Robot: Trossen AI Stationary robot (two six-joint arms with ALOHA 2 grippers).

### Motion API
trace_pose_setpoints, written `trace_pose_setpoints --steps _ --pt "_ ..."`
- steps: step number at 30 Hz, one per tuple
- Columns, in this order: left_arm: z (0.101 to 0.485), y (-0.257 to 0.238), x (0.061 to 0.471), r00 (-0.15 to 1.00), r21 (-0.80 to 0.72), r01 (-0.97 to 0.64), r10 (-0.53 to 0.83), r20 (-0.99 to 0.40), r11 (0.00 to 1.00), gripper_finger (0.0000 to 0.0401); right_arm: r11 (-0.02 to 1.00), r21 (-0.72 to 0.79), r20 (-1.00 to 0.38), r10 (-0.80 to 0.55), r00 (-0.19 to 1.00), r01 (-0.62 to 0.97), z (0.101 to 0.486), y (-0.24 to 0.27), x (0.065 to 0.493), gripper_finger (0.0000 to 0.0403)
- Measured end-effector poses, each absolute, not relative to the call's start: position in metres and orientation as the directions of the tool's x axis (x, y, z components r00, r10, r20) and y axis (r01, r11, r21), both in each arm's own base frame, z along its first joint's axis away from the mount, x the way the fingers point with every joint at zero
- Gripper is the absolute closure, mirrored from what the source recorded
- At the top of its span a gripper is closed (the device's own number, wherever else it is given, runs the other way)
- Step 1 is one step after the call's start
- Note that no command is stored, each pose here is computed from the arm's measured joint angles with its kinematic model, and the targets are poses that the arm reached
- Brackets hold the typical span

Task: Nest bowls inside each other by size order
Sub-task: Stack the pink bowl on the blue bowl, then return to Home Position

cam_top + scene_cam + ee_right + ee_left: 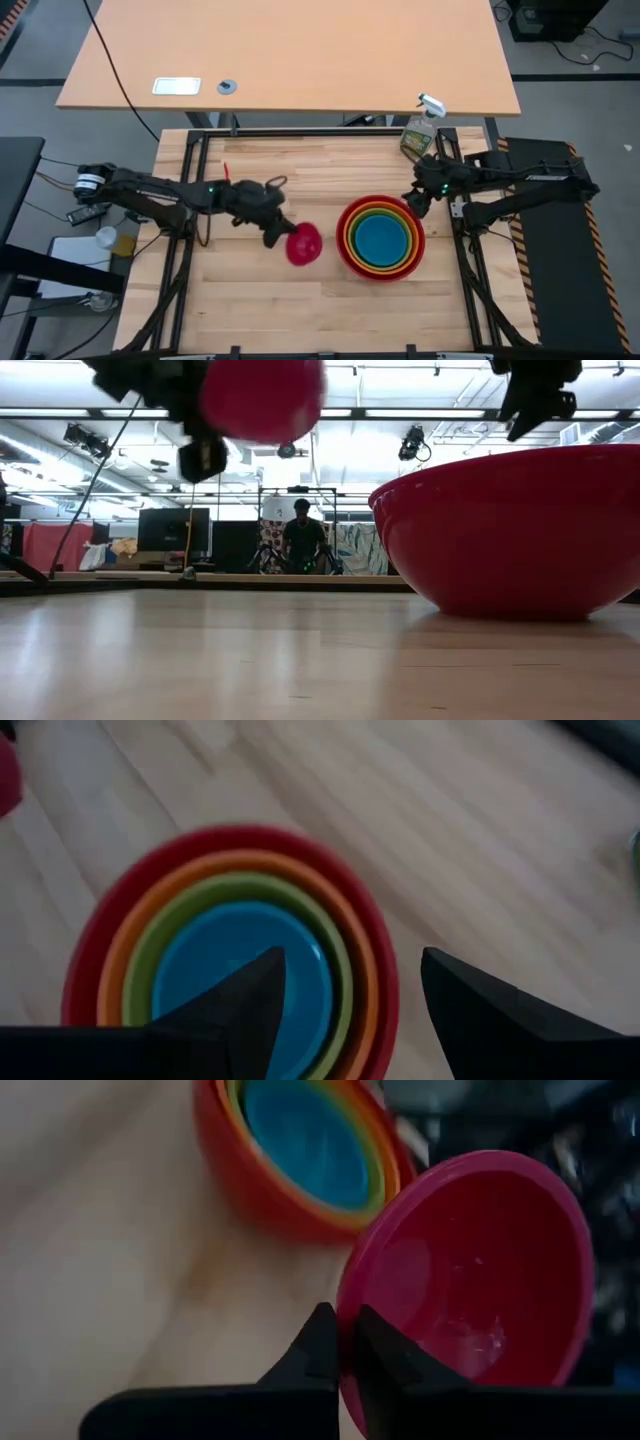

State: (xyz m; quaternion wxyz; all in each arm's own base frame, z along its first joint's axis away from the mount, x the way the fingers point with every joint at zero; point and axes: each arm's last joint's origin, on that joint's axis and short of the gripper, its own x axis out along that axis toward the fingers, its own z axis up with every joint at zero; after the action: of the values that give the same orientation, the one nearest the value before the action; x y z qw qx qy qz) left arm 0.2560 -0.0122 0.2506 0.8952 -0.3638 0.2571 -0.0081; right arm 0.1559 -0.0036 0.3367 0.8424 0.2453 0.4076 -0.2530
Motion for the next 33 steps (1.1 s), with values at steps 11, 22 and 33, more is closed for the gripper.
trace_pose_setpoints --steps 11,22,33 --pt "0.293 0.011 0.372 0.843 -0.58 -0.244 -0.125 -0.523 0.777 0.0389 0.747 0.156 -0.779 -0.309 0.545 0.646 0.343 -0.029 0.161 0.0163" --pt "0.279 0.018 0.483 0.733 -0.498 -0.313 -0.128 -0.668 0.808 0.038 0.69 0.098 -0.663 -0.492 0.564 0.717 0.372 -0.029 0.124 0.019" --pt "0.257 0.002 0.506 0.644 -0.402 -0.254 -0.157 -0.749 0.88 0.026 0.679 0.138 -0.689 -0.457 0.562 0.721 0.371 -0.026 0.109 0.0192"
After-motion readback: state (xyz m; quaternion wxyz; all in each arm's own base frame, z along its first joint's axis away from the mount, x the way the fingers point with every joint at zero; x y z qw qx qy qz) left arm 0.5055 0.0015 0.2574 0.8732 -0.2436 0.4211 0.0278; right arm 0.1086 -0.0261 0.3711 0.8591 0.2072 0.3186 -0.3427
